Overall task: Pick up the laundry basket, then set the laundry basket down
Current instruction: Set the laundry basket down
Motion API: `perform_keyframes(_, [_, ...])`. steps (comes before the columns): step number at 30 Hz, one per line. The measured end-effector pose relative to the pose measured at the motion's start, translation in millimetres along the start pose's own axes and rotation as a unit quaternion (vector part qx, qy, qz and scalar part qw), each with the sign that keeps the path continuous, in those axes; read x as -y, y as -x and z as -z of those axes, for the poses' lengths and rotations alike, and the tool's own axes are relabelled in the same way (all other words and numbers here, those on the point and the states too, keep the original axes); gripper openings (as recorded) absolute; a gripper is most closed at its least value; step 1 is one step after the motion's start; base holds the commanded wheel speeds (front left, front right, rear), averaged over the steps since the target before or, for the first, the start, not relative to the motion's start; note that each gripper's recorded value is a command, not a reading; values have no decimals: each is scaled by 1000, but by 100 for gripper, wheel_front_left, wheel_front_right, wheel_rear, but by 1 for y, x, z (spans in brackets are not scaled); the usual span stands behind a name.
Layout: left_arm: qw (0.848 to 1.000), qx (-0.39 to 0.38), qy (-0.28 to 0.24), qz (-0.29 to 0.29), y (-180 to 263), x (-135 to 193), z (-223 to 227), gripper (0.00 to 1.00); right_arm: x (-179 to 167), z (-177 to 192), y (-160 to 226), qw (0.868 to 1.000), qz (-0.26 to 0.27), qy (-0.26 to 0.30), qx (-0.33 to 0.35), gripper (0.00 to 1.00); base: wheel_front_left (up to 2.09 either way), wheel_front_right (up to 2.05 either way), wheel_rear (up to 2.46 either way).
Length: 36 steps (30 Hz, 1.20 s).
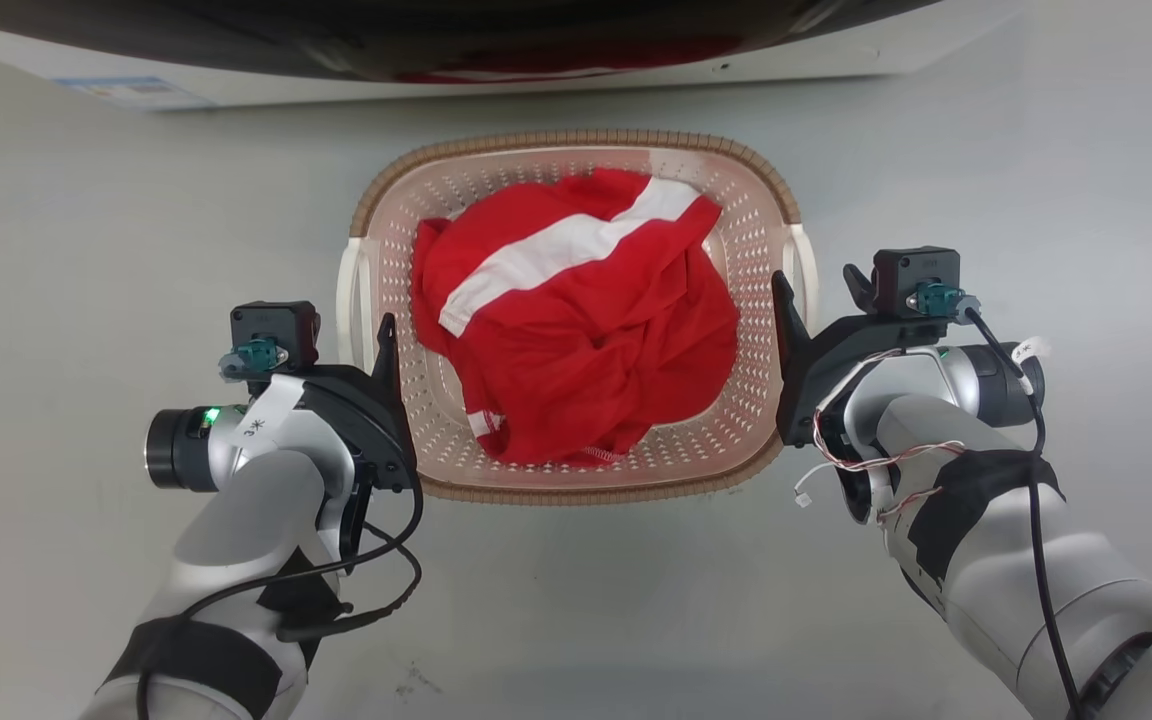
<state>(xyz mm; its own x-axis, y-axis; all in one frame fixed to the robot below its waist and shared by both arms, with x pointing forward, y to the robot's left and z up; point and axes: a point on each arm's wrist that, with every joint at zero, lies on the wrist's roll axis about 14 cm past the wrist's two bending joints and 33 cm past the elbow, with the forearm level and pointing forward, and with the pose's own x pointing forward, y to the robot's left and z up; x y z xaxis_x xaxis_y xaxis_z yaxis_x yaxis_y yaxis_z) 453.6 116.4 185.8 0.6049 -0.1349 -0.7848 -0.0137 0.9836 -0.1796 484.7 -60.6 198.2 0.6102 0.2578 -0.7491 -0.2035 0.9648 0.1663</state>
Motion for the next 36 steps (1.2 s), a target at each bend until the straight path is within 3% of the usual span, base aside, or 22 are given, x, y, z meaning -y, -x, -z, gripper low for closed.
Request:
perform_keyframes(26, [994, 106, 33, 21, 96, 13, -47, 100, -15, -71, 101, 993, 5, -25, 114, 100, 0, 0, 0])
perform_keyframes(36, [987, 155, 33, 27, 141, 13, -49, 100, -33, -76, 144, 988, -9, -34, 153, 100, 0, 0, 0])
